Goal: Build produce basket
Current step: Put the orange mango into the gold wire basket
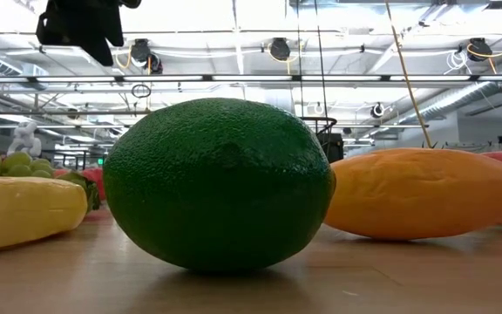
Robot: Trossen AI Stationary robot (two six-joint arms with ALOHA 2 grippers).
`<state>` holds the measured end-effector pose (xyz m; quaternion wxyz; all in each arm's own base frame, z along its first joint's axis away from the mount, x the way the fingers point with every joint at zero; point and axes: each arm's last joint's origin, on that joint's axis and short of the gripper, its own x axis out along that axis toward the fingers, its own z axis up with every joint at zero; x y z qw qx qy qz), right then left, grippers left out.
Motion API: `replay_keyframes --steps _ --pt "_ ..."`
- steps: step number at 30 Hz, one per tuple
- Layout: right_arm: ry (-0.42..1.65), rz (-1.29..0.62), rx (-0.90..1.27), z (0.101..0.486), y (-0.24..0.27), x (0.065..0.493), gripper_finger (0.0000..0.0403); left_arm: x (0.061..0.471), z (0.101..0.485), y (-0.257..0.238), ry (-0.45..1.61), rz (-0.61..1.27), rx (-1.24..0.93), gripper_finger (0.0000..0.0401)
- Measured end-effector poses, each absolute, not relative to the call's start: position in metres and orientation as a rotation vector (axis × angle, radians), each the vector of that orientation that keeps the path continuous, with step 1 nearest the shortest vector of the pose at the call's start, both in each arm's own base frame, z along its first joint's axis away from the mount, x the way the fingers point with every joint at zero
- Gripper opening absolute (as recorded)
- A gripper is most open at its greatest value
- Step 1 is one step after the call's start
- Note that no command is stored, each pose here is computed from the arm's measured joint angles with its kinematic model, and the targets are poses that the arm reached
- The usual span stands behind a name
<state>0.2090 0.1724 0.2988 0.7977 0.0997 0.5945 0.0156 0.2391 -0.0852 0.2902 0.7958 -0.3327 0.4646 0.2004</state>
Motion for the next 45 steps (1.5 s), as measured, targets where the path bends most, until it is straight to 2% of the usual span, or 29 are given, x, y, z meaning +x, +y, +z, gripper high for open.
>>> replay_keyframes --steps 5,12,19,28,37,45 --pt "1.249 0.026 0.262 0.265 0.189 0.199 0.0353 0.239 0.290 -0.086 0.992 0.434 -0.708 0.0152" --pt "1.269 -0.093 0.357 0.228 0.191 0.186 0.0357 0.239 0.290 -0.086 0.990 0.431 -0.709 0.0152" --pt "1.224 -0.126 0.282 0.210 0.186 0.183 0.0357 0.239 0.291 -0.087 0.984 0.437 -0.726 0.0152" --pt "1.184 -0.090 0.330 0.182 0.184 0.181 0.0357 0.243 0.293 -0.088 0.947 0.409 -0.745 0.0152" --pt "1.205 -0.135 0.311 0.165 0.169 0.180 0.0357 0.243 0.293 -0.087 0.936 0.418 -0.732 0.0152" --pt "1.152 -0.096 0.358 0.152 0.166 0.182 0.0357 0.243 0.293 -0.087 0.938 0.412 -0.720 0.0152"
